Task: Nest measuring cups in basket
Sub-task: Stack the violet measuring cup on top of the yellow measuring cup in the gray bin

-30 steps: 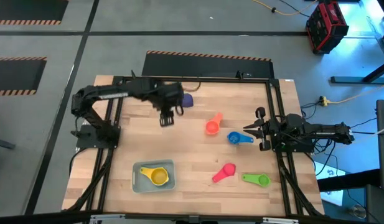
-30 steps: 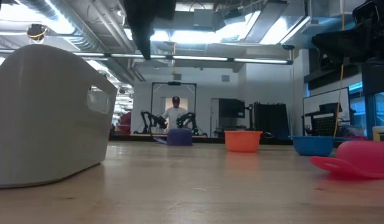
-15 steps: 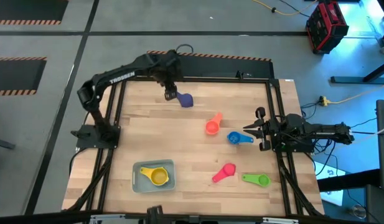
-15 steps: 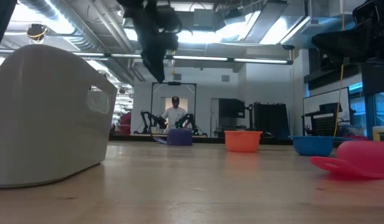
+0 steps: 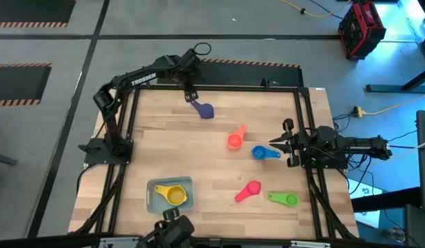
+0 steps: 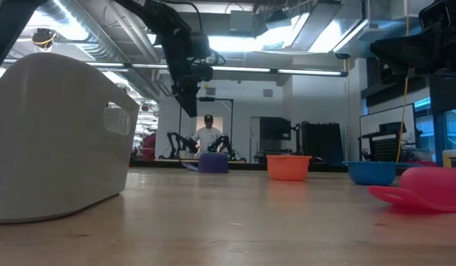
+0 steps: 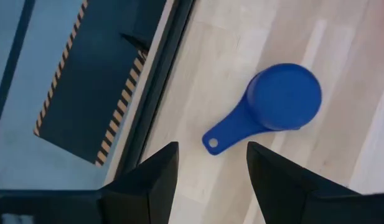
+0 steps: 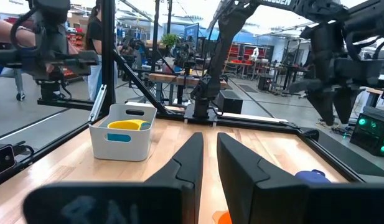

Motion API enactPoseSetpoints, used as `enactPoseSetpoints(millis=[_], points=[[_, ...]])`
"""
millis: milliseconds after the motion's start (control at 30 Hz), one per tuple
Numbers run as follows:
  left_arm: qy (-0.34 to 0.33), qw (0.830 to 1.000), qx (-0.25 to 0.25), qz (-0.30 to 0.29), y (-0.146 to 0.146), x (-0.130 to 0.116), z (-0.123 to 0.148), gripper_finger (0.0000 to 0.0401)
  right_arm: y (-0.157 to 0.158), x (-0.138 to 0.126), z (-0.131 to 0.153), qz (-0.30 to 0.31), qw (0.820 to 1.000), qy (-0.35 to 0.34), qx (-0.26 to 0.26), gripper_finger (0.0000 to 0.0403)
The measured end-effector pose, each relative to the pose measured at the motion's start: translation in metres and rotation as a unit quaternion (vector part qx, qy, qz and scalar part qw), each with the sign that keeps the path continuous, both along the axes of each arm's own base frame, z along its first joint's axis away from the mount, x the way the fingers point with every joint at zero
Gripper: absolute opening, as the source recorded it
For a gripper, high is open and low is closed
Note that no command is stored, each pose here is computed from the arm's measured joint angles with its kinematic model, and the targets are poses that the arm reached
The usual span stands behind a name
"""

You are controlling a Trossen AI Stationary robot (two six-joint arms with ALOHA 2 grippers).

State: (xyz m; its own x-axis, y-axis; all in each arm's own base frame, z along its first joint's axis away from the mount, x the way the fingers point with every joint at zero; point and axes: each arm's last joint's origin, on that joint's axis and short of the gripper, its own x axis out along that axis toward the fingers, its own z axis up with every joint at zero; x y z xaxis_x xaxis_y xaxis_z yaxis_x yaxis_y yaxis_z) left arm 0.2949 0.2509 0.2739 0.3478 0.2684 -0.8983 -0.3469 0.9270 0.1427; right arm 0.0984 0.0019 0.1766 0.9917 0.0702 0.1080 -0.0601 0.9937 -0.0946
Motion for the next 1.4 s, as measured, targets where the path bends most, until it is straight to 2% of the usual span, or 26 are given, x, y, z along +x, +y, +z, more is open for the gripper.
enactPoseSetpoints(millis=[133,433,600,867,1000,1400], points=[[0.012,1.0,-0.013,-0.004,0.001,0.005,-0.011,0.0204,0.0,0.0,0.0,0.0,1.0,0.0,0.0,0.0053],[0.053,0.997,-0.054,-0.023,0.0,0.022,-0.051,0.0287,0.0,0.0,0.0,0.0,1.0,0.0,0.0,0.0053],[0.089,0.992,-0.057,-0.074,-0.002,0.03,-0.07,0.0319,0.0,0.0,0.0,0.0,1.0,0.0,0.0,0.0053],[0.159,0.977,0.004,-0.141,-0.014,0.046,-0.087,0.0319,0.0,0.0,0.0,0.0,1.0,0.0,0.0,0.0053],[0.171,0.97,0.018,-0.169,-0.017,0.052,-0.094,0.0319,0.0,0.0,0.0,0.0,1.0,0.0,0.0,0.0053],[0.174,0.971,0.027,-0.165,-0.013,0.057,-0.108,0.0319,0.0,0.0,0.0,0.0,1.0,0.0,0.0,0.0053]])
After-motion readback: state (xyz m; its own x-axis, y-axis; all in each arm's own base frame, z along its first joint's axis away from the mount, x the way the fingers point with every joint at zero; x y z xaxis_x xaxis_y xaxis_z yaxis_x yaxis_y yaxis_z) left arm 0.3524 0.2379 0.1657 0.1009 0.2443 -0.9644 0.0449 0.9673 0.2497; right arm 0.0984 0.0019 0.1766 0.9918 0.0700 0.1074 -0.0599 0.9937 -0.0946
